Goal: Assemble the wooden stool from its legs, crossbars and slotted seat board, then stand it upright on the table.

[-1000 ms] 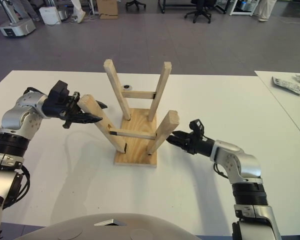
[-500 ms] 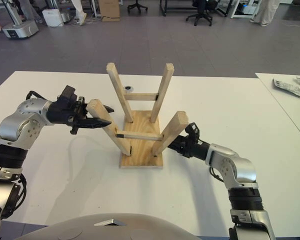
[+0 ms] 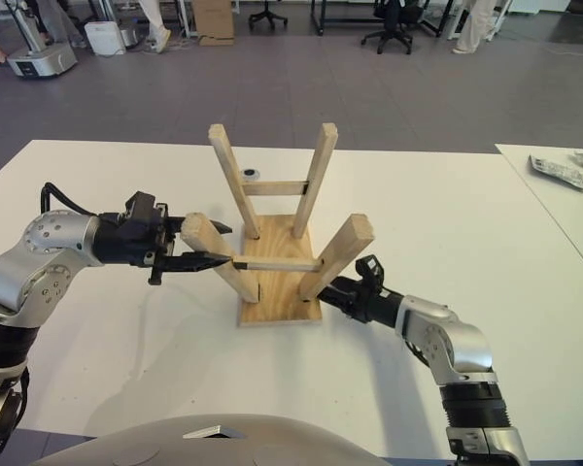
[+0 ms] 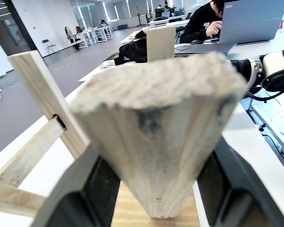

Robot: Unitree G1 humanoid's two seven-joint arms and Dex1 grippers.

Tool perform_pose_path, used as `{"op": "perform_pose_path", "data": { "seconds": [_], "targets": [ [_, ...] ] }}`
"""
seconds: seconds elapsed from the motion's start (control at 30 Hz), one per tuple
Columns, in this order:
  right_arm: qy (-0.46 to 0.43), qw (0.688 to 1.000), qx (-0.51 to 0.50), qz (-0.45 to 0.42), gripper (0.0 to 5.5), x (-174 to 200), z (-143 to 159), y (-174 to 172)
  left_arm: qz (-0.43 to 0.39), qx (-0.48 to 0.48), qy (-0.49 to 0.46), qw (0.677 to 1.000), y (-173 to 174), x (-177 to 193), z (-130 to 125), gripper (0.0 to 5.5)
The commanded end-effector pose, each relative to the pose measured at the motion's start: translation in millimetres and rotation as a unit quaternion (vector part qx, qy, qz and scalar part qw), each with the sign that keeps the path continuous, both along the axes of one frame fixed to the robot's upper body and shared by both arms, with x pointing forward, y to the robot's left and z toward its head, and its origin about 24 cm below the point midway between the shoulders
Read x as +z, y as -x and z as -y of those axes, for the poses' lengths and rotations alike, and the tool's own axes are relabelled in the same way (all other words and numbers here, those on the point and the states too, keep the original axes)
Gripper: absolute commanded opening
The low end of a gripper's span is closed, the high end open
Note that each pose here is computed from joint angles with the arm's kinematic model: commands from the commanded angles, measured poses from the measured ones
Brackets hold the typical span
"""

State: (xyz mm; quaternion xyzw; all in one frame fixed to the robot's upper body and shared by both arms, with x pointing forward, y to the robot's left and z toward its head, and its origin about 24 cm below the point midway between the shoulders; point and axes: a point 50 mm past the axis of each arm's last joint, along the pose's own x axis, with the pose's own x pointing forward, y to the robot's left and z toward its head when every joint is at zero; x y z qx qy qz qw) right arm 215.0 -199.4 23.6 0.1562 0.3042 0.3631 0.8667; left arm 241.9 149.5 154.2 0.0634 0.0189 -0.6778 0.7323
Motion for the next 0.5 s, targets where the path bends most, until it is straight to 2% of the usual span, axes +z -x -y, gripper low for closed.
{"op": "perform_pose_path", "data": {
  "seconds": [0.03, 0.3, 0.47, 0.5],
  "targets": [
    [-0.021, 0.999, 0.032, -0.02, 3.11, -6.7, -19.8, 9.7, -0.142, 0.103, -0.089, 0.98, 3.9, -59.1, -6.2, 2.03],
    [-0.02, 0.999, 0.035, -0.014, 3.11, -4.8, -22.4, 10.4, -0.215, 0.14, -0.127, 0.958, 27.0, -91.0, -5.1, 2.03],
    [-0.02, 0.999, 0.031, -0.008, 3.11, -2.4, -21.6, 7.8, -0.225, 0.127, -0.116, 0.959, 38.5, -94.9, -3.9, 2.03],
    [-0.02, 0.999, 0.028, -0.005, 3.11, -1.6, -21.0, 6.5, -0.213, 0.129, -0.119, 0.961, 38.6, -94.8, -5.2, 2.41]
  ]
}}
